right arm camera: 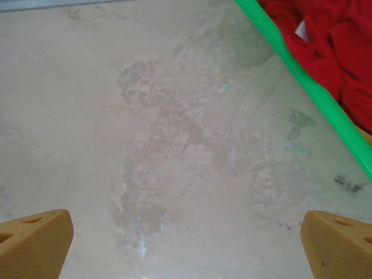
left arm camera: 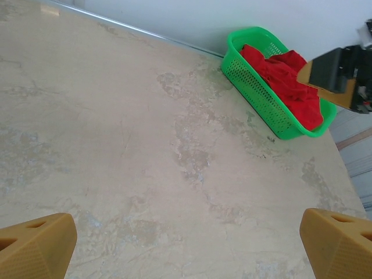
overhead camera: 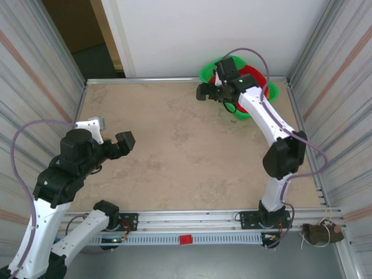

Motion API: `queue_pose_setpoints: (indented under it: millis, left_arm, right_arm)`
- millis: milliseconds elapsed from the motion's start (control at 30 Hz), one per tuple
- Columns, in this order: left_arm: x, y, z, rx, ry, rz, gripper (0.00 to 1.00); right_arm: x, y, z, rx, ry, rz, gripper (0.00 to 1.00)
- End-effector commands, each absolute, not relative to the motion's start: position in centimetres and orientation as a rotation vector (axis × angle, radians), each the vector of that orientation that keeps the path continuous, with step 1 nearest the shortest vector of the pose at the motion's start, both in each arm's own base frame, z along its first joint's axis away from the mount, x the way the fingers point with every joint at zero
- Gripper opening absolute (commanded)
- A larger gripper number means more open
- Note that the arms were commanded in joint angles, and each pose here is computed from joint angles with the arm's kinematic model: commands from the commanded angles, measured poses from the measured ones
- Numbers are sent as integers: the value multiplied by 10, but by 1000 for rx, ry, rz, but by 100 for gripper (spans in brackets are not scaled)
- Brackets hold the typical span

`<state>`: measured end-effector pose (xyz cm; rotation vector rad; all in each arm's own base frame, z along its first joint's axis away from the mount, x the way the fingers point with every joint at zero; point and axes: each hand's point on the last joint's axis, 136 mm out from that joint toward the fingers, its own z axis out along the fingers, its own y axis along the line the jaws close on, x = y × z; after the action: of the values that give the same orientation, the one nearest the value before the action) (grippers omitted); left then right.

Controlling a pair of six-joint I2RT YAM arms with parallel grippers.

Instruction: Fold the inside-out t-shirt

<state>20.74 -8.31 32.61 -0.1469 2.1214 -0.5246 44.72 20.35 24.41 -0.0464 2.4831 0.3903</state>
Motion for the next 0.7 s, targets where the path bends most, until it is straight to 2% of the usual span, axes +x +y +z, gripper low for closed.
queue_pose_setpoints:
  millis: [0,333,667]
  left_arm:
    - [213,-79,332,-149,2104,-485,99]
    - [226,-90,338,-121,2104,-510,99]
    - [238,-101,341,-101,2078,-554,99]
  right_arm:
    - [448,192,220,-14,2504,404,99]
    - [476,175,164,63,2590,390,99]
    - [552,160,134,121,2630,297,98]
